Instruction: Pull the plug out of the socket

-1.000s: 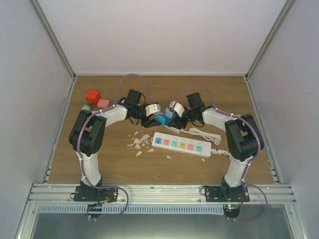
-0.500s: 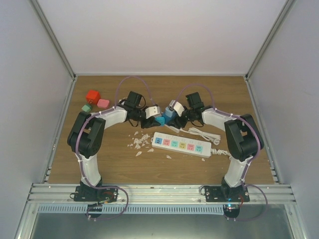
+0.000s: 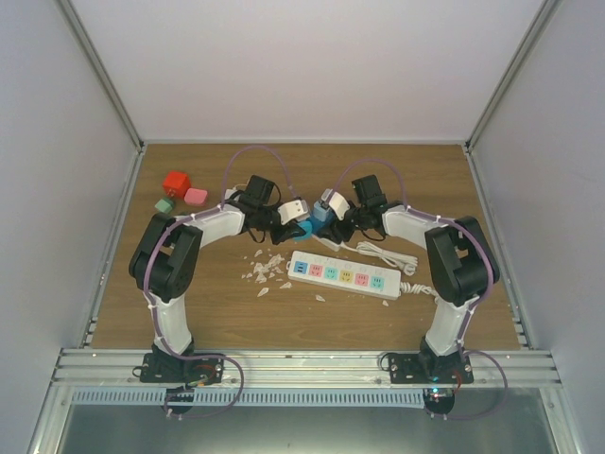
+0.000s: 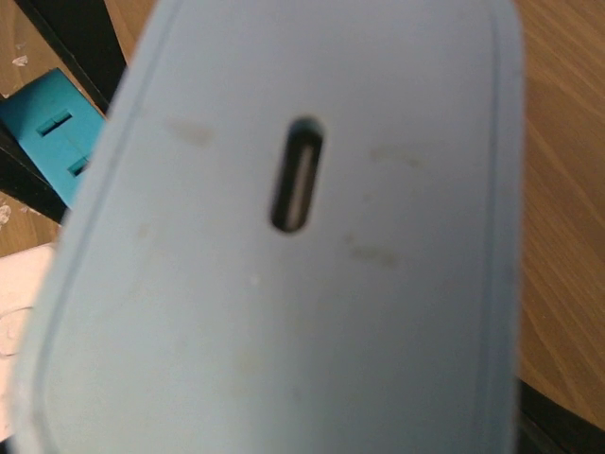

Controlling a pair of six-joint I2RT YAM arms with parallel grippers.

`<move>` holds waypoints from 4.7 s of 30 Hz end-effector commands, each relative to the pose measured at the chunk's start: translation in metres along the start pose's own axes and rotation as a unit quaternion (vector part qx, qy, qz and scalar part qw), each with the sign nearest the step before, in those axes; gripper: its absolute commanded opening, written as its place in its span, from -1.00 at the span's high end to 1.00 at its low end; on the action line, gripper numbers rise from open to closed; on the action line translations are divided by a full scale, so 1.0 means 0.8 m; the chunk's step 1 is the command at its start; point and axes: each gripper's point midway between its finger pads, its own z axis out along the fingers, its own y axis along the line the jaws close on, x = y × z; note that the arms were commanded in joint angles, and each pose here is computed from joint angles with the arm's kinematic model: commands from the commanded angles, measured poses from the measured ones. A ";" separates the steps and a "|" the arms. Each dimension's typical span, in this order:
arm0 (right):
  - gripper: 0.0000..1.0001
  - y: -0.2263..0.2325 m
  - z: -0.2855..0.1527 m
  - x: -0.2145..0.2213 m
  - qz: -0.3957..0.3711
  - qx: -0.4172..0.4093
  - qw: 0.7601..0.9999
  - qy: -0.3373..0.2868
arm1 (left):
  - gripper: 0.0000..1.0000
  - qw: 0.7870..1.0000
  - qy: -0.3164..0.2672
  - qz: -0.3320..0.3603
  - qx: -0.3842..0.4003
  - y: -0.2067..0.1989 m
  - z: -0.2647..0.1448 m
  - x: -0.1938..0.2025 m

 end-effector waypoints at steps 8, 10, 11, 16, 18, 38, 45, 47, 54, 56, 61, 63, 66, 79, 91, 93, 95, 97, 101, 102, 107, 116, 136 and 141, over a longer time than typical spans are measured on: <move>0.49 -0.043 0.009 0.027 0.035 0.066 0.997 0.032 | 0.83 1.000 0.007 0.000 -0.022 -0.019 -0.023 0.000; 0.49 -0.045 0.010 0.029 0.036 0.070 0.996 0.036 | 0.87 1.000 0.010 0.003 -0.021 -0.021 -0.026 0.002; 0.49 -0.046 0.010 0.030 0.037 0.071 0.996 0.037 | 0.88 1.000 0.011 0.007 -0.019 -0.024 -0.027 0.003; 0.45 -0.046 0.010 0.032 0.038 0.067 0.996 0.039 | 0.90 1.000 0.010 0.025 -0.009 -0.036 -0.038 0.005; 0.24 -0.042 0.008 0.027 0.033 0.058 0.997 0.033 | 0.90 0.999 -0.006 0.034 0.007 -0.046 -0.048 -0.002; -0.88 0.024 -0.108 -0.088 -0.102 0.017 0.991 -0.089 | 0.80 0.982 -0.107 0.107 0.116 -0.140 -0.147 -0.067; -0.69 0.128 -0.175 -0.117 -0.166 -0.113 0.968 -0.151 | 0.81 0.967 -0.149 0.159 0.135 -0.174 -0.180 -0.088; -0.68 0.152 -0.182 -0.120 -0.168 -0.137 0.964 -0.156 | 0.81 0.964 -0.156 0.152 0.151 -0.181 -0.184 -0.091; -0.57 0.201 -0.181 -0.136 -0.189 -0.168 0.955 -0.155 | 0.81 0.958 -0.172 0.151 0.173 -0.201 -0.191 -0.103; -0.55 0.207 -0.175 -0.136 -0.194 -0.172 0.954 -0.149 | 0.81 0.957 -0.176 0.152 0.175 -0.204 -0.192 -0.107; -0.50 0.216 -0.158 -0.133 -0.201 -0.176 0.954 -0.134 | 0.81 0.955 -0.180 0.154 0.176 -0.208 -0.194 -0.112; -0.47 0.215 -0.153 -0.133 -0.201 -0.173 0.955 -0.131 | 0.81 0.955 -0.179 0.154 0.178 -0.210 -0.194 -0.112; -0.44 0.213 -0.147 -0.137 -0.197 -0.171 0.957 -0.127 | 0.81 0.954 -0.181 0.156 0.181 -0.213 -0.194 -0.114; -0.12 0.213 -0.165 -0.099 -0.215 -0.150 0.961 -0.091 | 0.87 0.968 -0.189 0.133 0.094 -0.172 -0.210 -0.134; -0.03 0.240 -0.177 -0.138 -0.202 -0.196 0.949 -0.142 | 0.85 0.968 -0.198 0.128 0.083 -0.166 -0.211 -0.143; 0.01 0.243 -0.178 -0.144 -0.202 -0.206 0.946 -0.148 | 0.85 0.969 -0.196 0.129 0.078 -0.166 -0.210 -0.142; 0.09 0.246 -0.178 -0.148 -0.201 -0.216 0.944 -0.151 | 0.85 0.970 -0.194 0.127 0.074 -0.165 -0.209 -0.142; 0.17 0.250 -0.178 -0.149 -0.201 -0.225 0.941 -0.152 | 0.84 0.972 -0.191 0.124 0.065 -0.160 -0.207 -0.141; 0.30 0.252 -0.176 -0.151 -0.199 -0.231 0.940 -0.152 | 0.83 0.974 -0.182 0.118 0.057 -0.154 -0.202 -0.139; 0.38 0.252 -0.176 -0.152 -0.199 -0.231 0.940 -0.152 | 0.82 0.975 -0.181 0.117 0.058 -0.154 -0.200 -0.138; 0.91 0.249 -0.174 -0.150 -0.194 -0.224 0.944 -0.146 | 0.57 0.977 -0.169 0.110 0.061 -0.153 -0.199 -0.133; 0.99 0.243 -0.176 -0.141 -0.184 -0.213 0.949 -0.141 | 0.28 0.984 -0.148 0.096 0.041 -0.140 -0.207 -0.112; 0.23 0.302 -0.185 -0.156 -0.238 -0.308 0.908 -0.157 | 1.00 0.985 -0.155 0.059 0.057 -0.124 -0.196 -0.117; 0.23 0.313 -0.172 -0.160 -0.249 -0.315 0.903 -0.151 | 1.00 0.987 -0.134 0.060 0.061 -0.126 -0.183 -0.108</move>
